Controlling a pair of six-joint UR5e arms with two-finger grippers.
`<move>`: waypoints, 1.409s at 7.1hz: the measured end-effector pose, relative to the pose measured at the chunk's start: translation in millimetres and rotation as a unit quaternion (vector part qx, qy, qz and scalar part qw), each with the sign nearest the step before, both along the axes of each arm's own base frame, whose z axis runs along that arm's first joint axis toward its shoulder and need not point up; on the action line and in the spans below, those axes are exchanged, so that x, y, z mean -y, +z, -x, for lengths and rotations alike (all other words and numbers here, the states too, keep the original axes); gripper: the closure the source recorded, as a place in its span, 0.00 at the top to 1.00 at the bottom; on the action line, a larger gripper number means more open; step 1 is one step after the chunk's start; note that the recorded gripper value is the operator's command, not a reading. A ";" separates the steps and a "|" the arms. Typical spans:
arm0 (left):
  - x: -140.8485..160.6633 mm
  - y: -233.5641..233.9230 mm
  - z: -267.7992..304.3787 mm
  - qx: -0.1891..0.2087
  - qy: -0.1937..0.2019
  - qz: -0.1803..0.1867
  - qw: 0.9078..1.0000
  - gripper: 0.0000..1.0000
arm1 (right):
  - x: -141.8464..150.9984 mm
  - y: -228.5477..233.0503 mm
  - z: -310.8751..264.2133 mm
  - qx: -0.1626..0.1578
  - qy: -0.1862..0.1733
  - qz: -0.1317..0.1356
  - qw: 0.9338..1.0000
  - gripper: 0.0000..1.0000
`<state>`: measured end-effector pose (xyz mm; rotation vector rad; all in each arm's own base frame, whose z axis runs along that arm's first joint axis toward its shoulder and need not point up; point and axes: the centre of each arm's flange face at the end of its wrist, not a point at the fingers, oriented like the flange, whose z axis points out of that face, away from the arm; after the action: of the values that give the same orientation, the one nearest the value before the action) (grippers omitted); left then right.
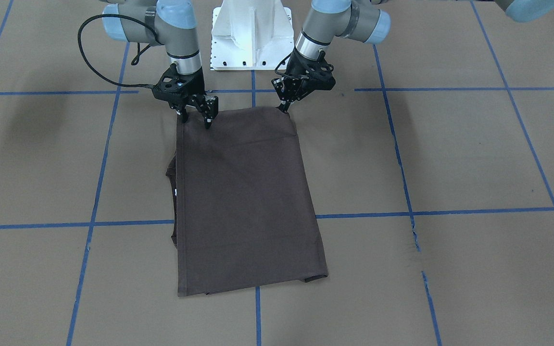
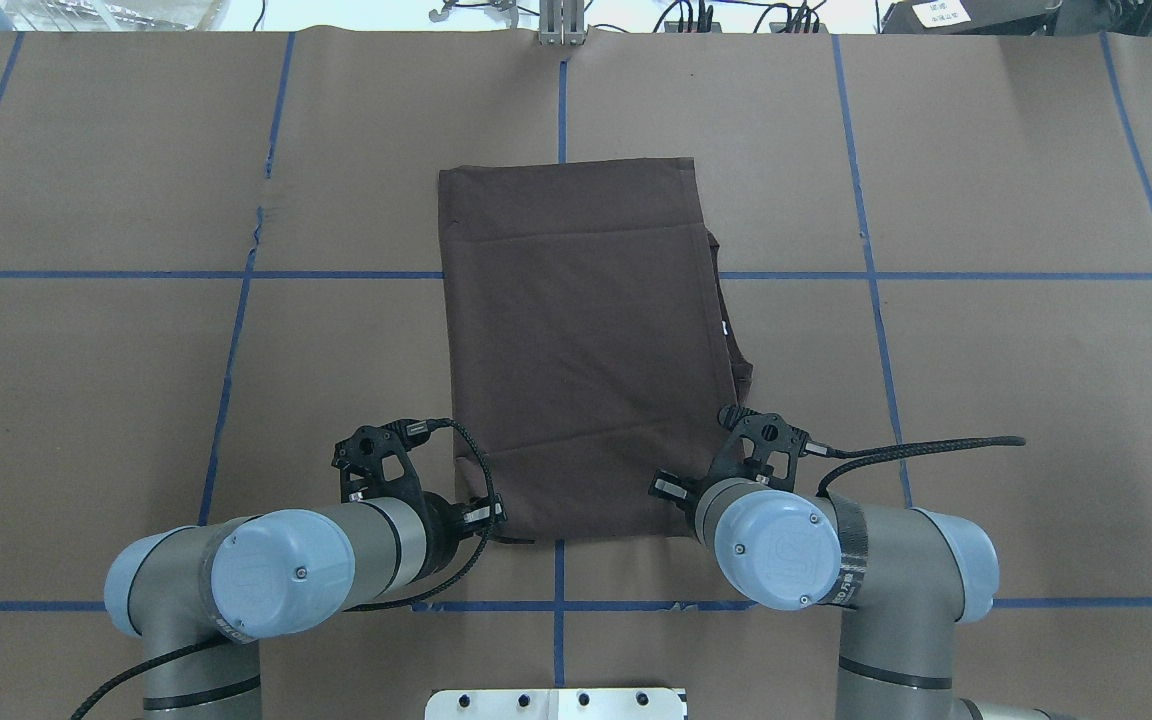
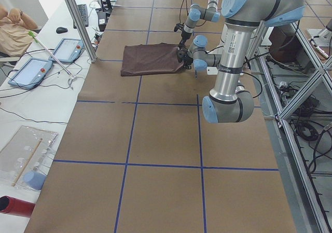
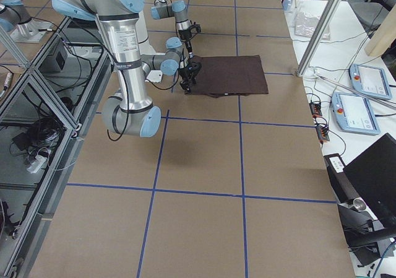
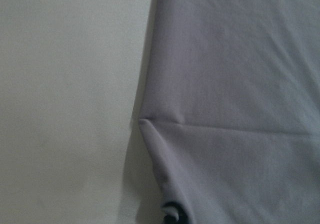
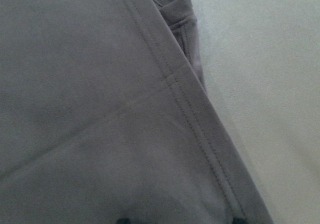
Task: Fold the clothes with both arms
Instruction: 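Move the right gripper to the shirt's other near corner, then grasp the near edge with both grippers and lift it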
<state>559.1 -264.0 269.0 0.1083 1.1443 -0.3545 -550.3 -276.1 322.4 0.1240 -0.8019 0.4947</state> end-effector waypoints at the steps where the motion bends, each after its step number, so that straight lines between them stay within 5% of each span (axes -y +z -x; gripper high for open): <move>1: -0.1 -0.1 0.0 0.000 0.000 0.000 1.000 0.00 | -2.4 -4.8 -0.7 0.006 0.002 0.003 1.000 0.00; 7: -2.4 -8.5 6.3 -0.005 0.018 -0.005 1.000 0.00 | -2.4 -20.5 -11.1 0.025 0.007 0.001 1.000 0.00; 10: -14.7 -69.7 67.7 -0.009 0.053 -0.016 0.998 0.00 | -22.1 -91.8 -74.7 0.047 0.005 0.003 0.999 0.00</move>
<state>491.4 -249.4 199.3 0.0718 1.1694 -0.2443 -475.6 -254.1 230.5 0.0989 -0.8928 0.5146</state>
